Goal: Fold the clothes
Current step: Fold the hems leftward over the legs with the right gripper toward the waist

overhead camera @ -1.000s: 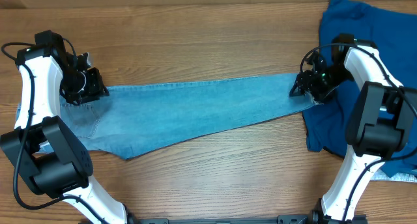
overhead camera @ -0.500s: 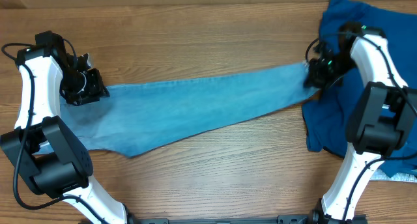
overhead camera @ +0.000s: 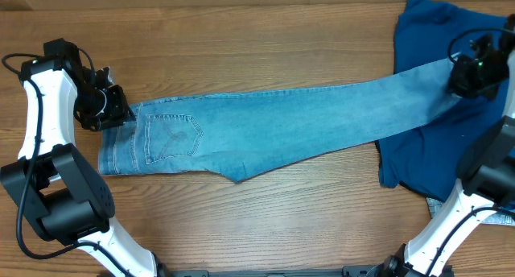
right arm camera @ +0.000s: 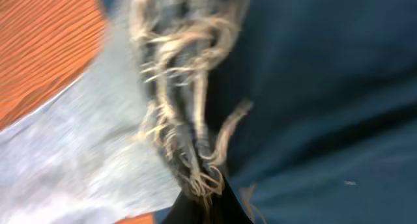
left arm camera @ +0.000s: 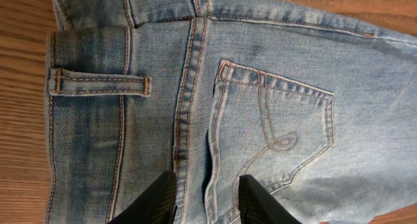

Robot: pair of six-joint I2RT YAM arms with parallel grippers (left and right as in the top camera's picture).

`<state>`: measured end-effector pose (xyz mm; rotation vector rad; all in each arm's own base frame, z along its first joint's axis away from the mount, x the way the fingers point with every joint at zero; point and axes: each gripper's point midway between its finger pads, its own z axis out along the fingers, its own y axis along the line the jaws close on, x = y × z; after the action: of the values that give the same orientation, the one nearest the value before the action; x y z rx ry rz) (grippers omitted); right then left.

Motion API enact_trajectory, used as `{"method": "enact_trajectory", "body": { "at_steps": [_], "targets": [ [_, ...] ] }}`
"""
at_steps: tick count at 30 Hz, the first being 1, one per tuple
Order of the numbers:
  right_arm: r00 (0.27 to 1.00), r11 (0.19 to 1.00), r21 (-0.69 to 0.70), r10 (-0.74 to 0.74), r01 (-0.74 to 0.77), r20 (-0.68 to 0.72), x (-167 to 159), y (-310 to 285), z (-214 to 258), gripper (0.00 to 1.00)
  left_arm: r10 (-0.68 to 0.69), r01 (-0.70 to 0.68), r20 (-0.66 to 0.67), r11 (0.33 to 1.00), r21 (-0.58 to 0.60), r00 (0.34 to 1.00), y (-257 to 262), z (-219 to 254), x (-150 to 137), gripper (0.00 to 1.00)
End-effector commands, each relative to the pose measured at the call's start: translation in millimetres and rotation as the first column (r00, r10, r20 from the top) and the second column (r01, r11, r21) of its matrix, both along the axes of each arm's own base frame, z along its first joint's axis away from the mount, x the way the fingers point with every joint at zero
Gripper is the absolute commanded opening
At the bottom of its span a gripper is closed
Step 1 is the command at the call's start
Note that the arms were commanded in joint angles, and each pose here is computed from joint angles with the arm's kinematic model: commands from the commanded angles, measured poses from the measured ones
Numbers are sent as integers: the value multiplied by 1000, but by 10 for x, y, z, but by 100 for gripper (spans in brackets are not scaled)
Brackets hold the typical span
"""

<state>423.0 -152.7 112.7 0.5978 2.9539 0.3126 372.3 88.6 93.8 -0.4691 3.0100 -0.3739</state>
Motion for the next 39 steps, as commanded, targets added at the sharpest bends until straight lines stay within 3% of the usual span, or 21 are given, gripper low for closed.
{"method": "enact_trajectory", "body": {
  "at_steps": [1,7,16,29,39],
  "targets": [
    [975,980,15,193,-196,112,176,711,446,4,-29,29,32,999,15,999,-10,100,39,35],
    [892,889,79,446,-450,68,72,1998,448,4,-29,29,33,999,15,999,-9,100,42,36],
    [749,744,82,659,-663,74,-225,3297,449,5,-29,29,36,999,16,999,-7,101,50,36],
    [742,737,97,669,-669,46,-389,3598,431,6,-29,29,36,999,16,999,-7,101,50,36],
    [676,669,123,737,-733,12,-661,3957,181,7,-29,28,39,999,17,999,-5,101,58,36]
  ]
}}
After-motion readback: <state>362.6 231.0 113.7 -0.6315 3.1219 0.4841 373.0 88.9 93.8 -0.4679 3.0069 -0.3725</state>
